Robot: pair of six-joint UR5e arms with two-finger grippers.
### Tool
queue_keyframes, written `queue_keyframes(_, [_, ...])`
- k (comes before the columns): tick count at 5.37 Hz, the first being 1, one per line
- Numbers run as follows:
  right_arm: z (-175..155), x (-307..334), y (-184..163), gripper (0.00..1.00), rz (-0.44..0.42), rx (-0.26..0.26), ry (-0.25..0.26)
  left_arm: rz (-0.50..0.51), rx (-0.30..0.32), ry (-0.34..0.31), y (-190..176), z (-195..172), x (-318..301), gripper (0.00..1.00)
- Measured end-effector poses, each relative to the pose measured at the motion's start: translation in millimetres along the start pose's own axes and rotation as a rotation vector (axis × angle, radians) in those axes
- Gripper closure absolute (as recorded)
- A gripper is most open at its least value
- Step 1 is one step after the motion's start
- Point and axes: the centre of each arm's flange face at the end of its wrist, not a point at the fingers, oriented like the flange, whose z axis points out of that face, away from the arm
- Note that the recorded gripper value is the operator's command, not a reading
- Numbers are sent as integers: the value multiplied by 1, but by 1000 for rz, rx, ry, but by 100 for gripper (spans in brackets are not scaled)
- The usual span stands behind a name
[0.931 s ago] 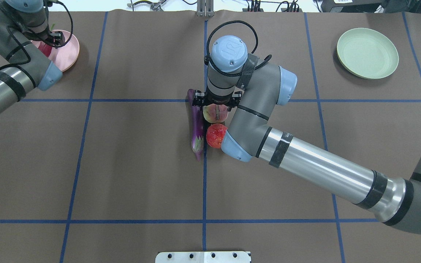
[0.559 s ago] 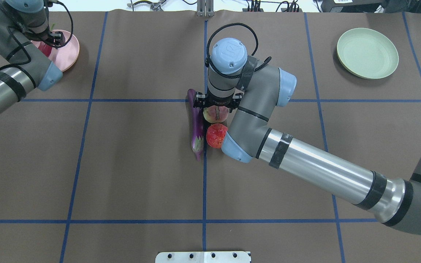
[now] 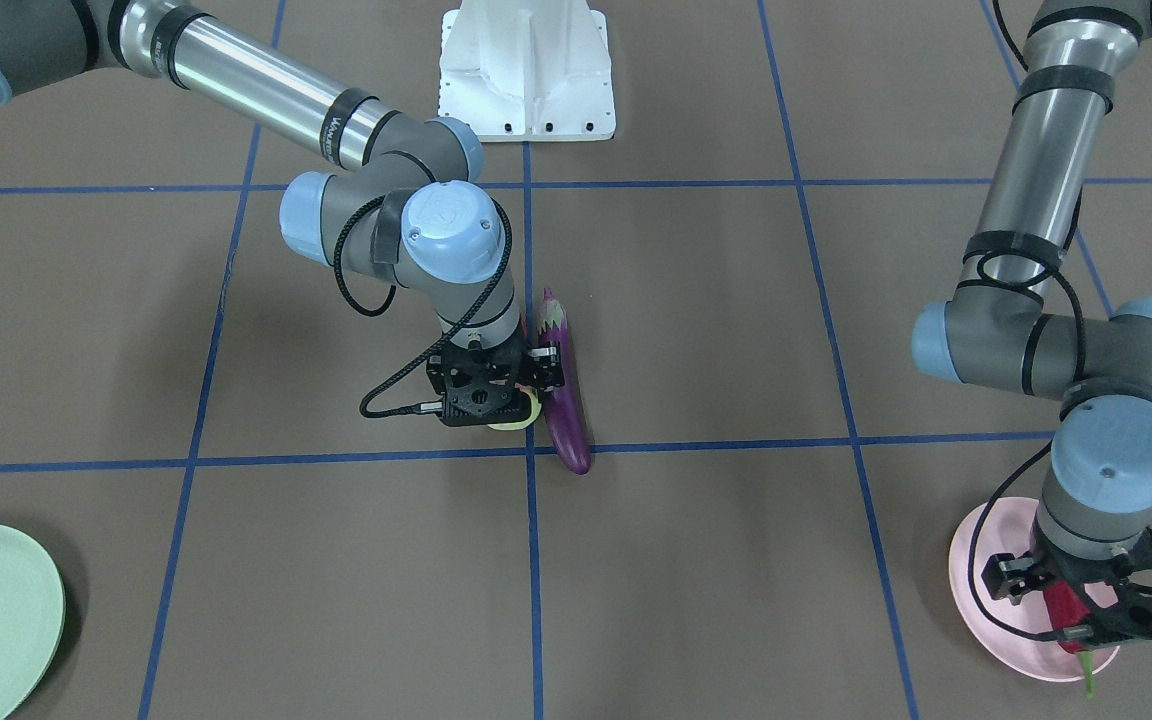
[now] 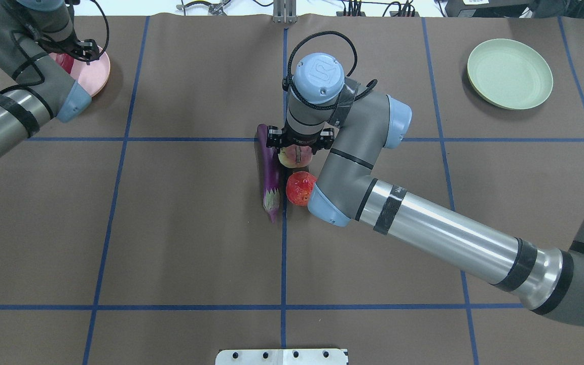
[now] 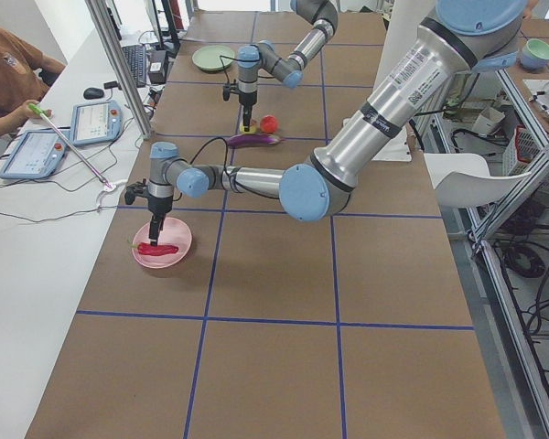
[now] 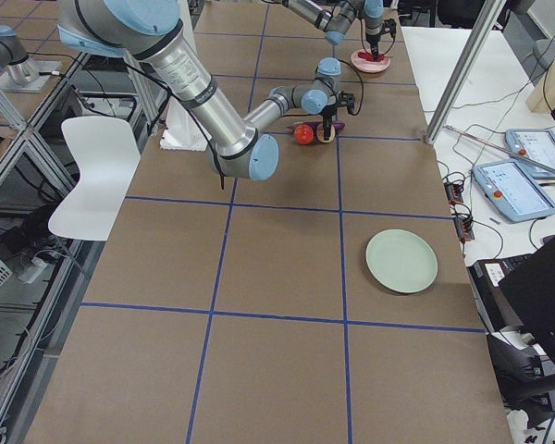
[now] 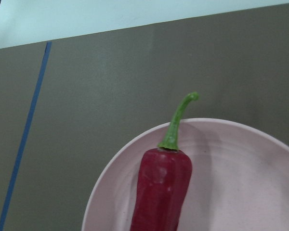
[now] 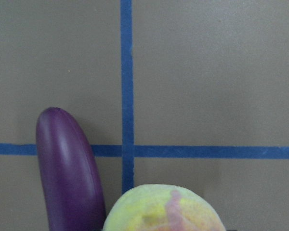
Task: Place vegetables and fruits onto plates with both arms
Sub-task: 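Lift peach toward green plate while left gripper returns to eggplant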
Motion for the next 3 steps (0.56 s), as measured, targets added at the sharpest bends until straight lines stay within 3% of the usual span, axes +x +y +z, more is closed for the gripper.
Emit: queue_keyframes(3, [-62,14,-36,100,46,73,-27,-116,-136,299,20,-122,114,0])
